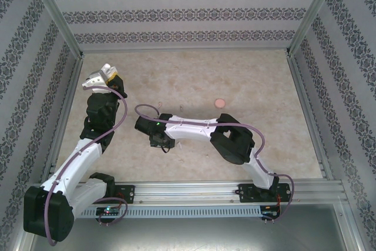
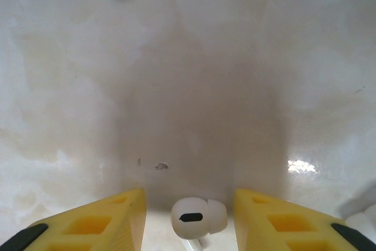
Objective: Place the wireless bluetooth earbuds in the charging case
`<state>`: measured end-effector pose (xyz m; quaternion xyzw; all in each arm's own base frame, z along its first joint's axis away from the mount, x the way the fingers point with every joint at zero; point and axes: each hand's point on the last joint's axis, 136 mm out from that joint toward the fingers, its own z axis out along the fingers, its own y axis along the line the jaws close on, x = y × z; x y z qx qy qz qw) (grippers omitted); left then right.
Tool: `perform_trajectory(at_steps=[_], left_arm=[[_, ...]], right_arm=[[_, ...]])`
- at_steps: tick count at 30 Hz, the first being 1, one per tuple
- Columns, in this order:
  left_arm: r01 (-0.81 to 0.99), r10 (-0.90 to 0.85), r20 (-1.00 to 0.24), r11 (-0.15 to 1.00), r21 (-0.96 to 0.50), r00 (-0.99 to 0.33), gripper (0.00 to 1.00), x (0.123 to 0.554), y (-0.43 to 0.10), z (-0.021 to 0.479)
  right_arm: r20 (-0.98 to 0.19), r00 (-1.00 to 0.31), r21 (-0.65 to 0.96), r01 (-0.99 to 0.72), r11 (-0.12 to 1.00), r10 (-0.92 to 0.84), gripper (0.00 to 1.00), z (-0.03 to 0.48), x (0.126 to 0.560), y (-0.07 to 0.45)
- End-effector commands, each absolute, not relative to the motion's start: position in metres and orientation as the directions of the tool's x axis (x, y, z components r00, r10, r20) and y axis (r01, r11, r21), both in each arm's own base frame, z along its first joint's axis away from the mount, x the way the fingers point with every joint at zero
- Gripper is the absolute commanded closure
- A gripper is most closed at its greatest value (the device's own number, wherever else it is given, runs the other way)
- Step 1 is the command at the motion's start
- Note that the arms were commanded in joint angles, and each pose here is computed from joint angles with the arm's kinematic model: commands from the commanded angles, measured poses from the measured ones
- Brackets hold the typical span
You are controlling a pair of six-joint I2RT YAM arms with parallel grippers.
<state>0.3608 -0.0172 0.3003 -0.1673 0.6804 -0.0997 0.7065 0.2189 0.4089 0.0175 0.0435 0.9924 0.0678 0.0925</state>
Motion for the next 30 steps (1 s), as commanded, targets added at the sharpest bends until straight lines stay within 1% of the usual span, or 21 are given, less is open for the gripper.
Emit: perform_trajectory(at_steps=[1, 8, 18, 21, 23, 30], left_arm=[[-0.058, -0.396, -0.911, 0.913, -0.404, 0.119, 1.00, 0.357, -0.014, 0.318], [-0.058, -0.397, -0.911, 0.913, -0.405, 0.116, 1.00, 0.358, -0.014, 0.315], [-0.053, -0.404, -0.909, 0.910, -0.411, 0.105, 1.00, 0.359, -0.016, 0.313], [-0.051, -0.412, -0.906, 0.907, -0.418, 0.095, 1.00, 0.360, -0.017, 0.310], [-0.050, -0.423, -0.902, 0.903, -0.428, 0.086, 1.00, 0.361, -0.017, 0.308], [-0.006, -0.425, -0.904, 0.905, -0.426, 0.056, 1.00, 0.365, -0.027, 0.306]], right_arm=[[-0.176, -0.978, 0.099, 0.093, 0.991, 0.109, 0.58, 0.009, 0.216, 0.405], [-0.160, -0.980, 0.095, 0.102, 0.990, 0.116, 0.60, 0.001, 0.214, 0.406], [-0.157, -0.980, 0.100, 0.105, 0.989, 0.120, 0.70, -0.001, 0.213, 0.407], [-0.175, -0.977, 0.108, 0.102, 0.989, 0.120, 0.73, 0.003, 0.214, 0.406], [-0.193, -0.974, 0.122, 0.099, 0.988, 0.121, 0.74, 0.008, 0.215, 0.406], [-0.318, -0.940, 0.175, 0.069, 0.982, 0.123, 0.76, 0.049, 0.229, 0.397]])
